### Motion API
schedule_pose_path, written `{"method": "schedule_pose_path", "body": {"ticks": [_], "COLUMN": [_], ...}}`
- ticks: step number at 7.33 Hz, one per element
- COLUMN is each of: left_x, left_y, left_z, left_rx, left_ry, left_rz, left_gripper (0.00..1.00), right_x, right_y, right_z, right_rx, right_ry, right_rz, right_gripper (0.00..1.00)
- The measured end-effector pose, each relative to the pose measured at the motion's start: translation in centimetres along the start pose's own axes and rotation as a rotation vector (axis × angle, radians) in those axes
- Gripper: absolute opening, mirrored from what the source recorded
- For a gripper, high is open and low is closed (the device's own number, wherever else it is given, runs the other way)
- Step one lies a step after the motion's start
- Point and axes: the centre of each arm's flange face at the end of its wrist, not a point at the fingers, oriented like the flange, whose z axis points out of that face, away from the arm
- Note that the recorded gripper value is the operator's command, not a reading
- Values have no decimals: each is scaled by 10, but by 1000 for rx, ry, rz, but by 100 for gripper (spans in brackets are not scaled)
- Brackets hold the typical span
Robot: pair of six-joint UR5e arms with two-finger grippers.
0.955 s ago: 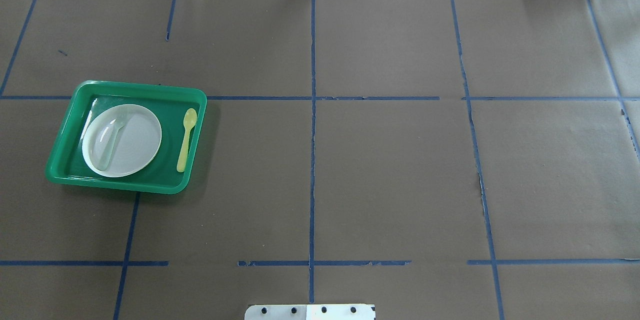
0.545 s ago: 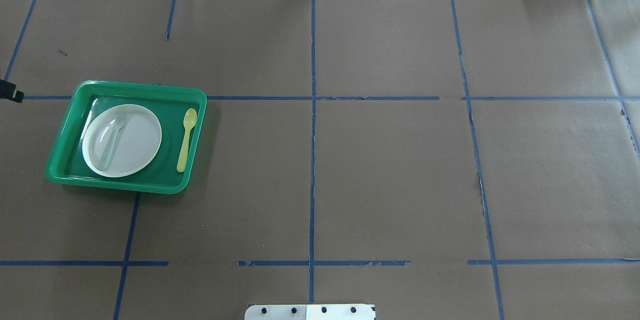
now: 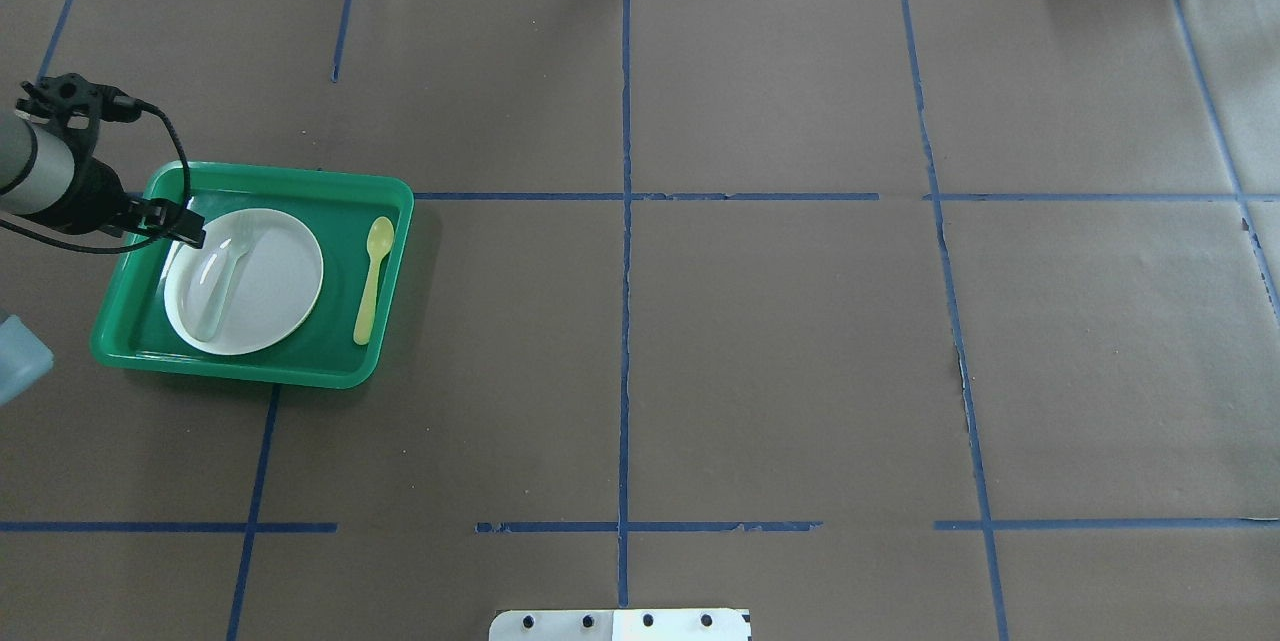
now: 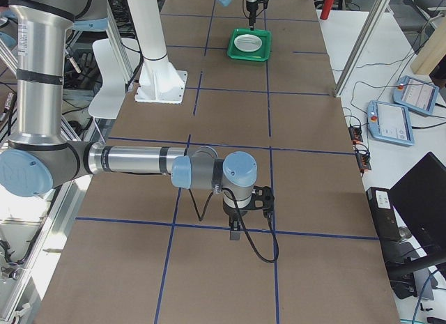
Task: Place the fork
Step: 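Move the left gripper over the white fork on the plate and lower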
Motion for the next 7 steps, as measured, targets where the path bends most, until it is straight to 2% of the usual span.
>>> {"method": "schedule_pose_path", "body": {"ticks": [3,4,7], "left_x": [21,21,27], "left_y": [5,7,14], "left_z": [27,33,43], "left_rx": [-39,-50,-78], "left_ry": [-4,-7,-1], "left_rz": [15,17,21], "left_gripper": [73,69,69], "right_x": [0,0,0], "right_y": [0,0,0], "right_z": [0,0,0], "right_rx": [0,0,0], "right_ry": [0,0,0], "right_rz": [0,0,1], "right_gripper": [100,100,100]}}
